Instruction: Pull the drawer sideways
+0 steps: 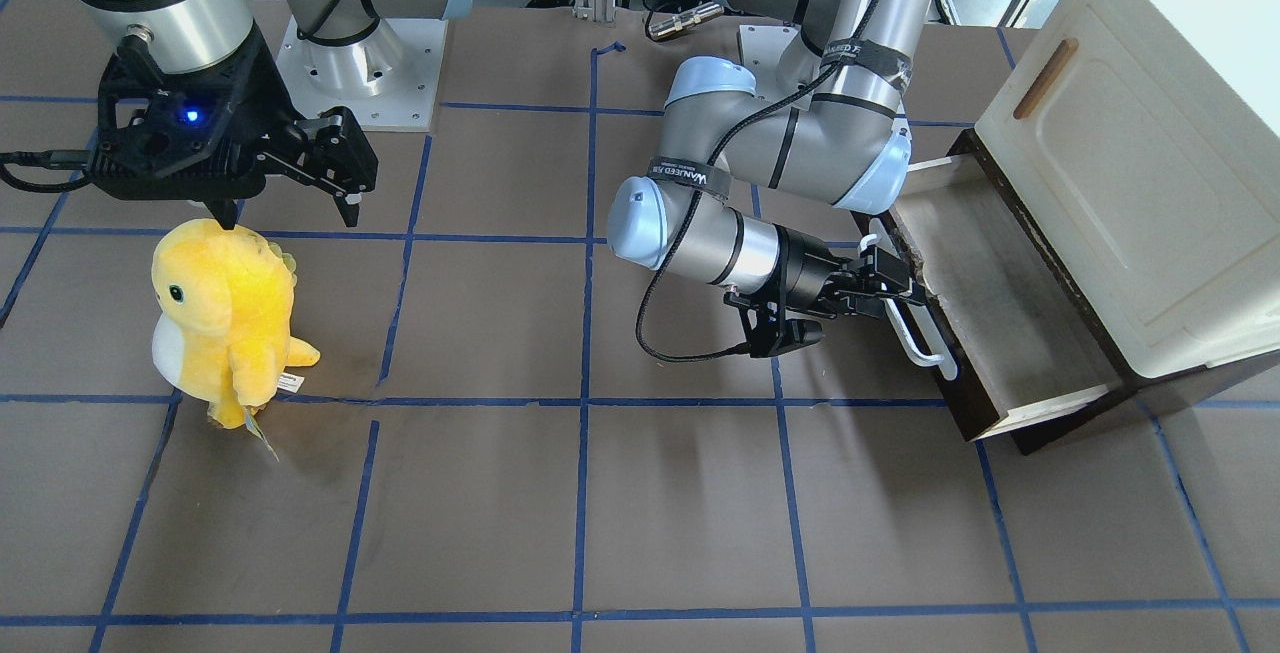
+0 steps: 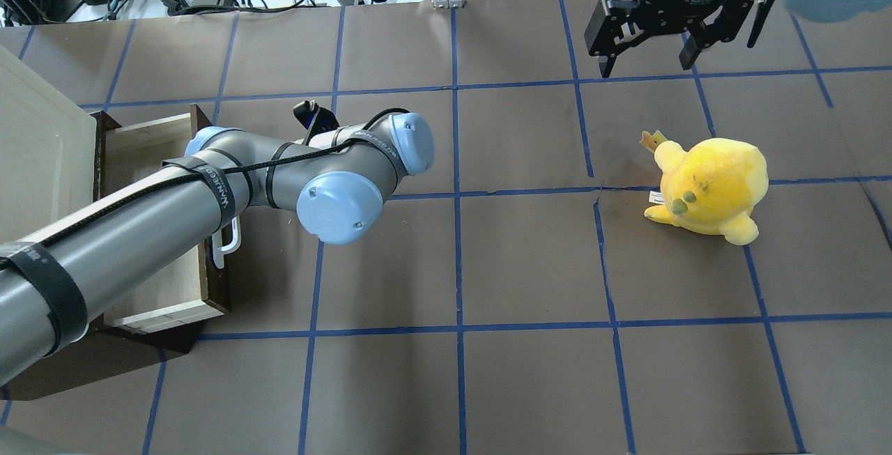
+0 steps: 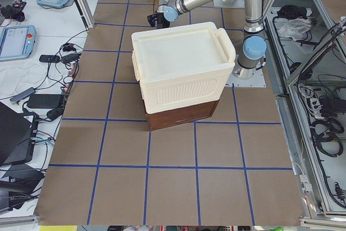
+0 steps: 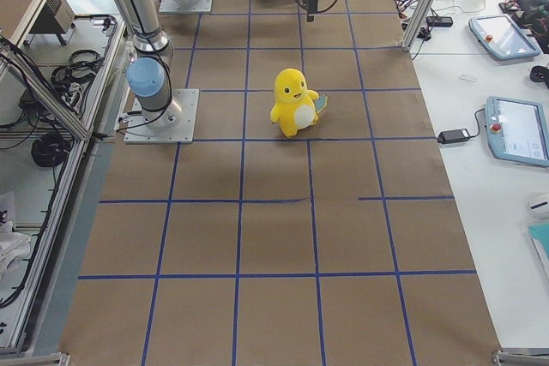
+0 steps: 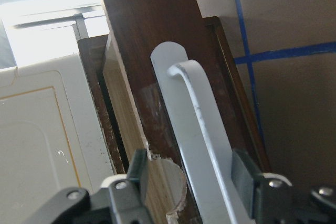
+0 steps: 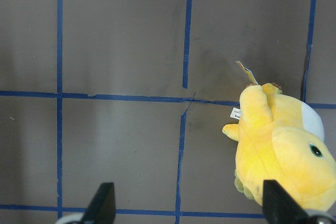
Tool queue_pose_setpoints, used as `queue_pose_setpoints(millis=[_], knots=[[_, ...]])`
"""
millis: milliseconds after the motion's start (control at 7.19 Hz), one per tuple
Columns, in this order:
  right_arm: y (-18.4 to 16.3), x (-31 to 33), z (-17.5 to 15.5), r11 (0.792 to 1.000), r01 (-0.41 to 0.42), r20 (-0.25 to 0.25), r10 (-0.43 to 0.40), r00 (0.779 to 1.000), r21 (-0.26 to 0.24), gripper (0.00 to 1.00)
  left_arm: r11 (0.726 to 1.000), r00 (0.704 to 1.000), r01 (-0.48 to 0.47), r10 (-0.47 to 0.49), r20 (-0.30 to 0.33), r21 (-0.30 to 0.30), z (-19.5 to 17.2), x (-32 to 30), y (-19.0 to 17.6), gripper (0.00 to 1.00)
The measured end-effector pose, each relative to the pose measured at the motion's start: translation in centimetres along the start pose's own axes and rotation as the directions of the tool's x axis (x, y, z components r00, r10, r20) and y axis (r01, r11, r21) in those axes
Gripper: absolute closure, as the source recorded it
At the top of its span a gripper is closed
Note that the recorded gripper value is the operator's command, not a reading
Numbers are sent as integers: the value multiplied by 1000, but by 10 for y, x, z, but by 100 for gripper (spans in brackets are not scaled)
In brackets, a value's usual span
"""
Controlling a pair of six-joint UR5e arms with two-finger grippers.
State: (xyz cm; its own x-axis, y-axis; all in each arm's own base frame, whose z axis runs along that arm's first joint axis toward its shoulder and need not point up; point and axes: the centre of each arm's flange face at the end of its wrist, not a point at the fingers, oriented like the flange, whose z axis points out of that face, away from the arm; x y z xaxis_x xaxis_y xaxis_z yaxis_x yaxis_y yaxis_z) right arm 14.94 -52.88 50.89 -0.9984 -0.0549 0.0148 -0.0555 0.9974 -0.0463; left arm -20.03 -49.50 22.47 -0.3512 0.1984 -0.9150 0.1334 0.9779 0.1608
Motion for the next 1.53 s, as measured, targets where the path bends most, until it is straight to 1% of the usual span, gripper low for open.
queue_pose_setpoints(millis=[557,835,1113,1253,1392,1531], knots=[[0,0,0,1000,0,0,0,1000,0,0,1000,1000,-3,3,1,-1,1,0,1,38],[0,0,0,1000,0,0,0,1000,0,0,1000,1000,-3,3,0,3,-1,-4,2,32],[0,0,0,1000,0,0,0,1000,0,0,1000,1000,7,-7,-5,14,-7,-13,2,30],[0,0,0,1000,0,0,0,1000,0,0,1000,1000,13,-12,-16,19,-10,-18,3,26],[0,0,0,1000,0,0,0,1000,0,0,1000,997,29,-28,-78,12,-18,-27,4,17],[0,0,0,1000,0,0,0,1000,0,0,998,975,60,-60,-213,-5,-32,-42,5,6]])
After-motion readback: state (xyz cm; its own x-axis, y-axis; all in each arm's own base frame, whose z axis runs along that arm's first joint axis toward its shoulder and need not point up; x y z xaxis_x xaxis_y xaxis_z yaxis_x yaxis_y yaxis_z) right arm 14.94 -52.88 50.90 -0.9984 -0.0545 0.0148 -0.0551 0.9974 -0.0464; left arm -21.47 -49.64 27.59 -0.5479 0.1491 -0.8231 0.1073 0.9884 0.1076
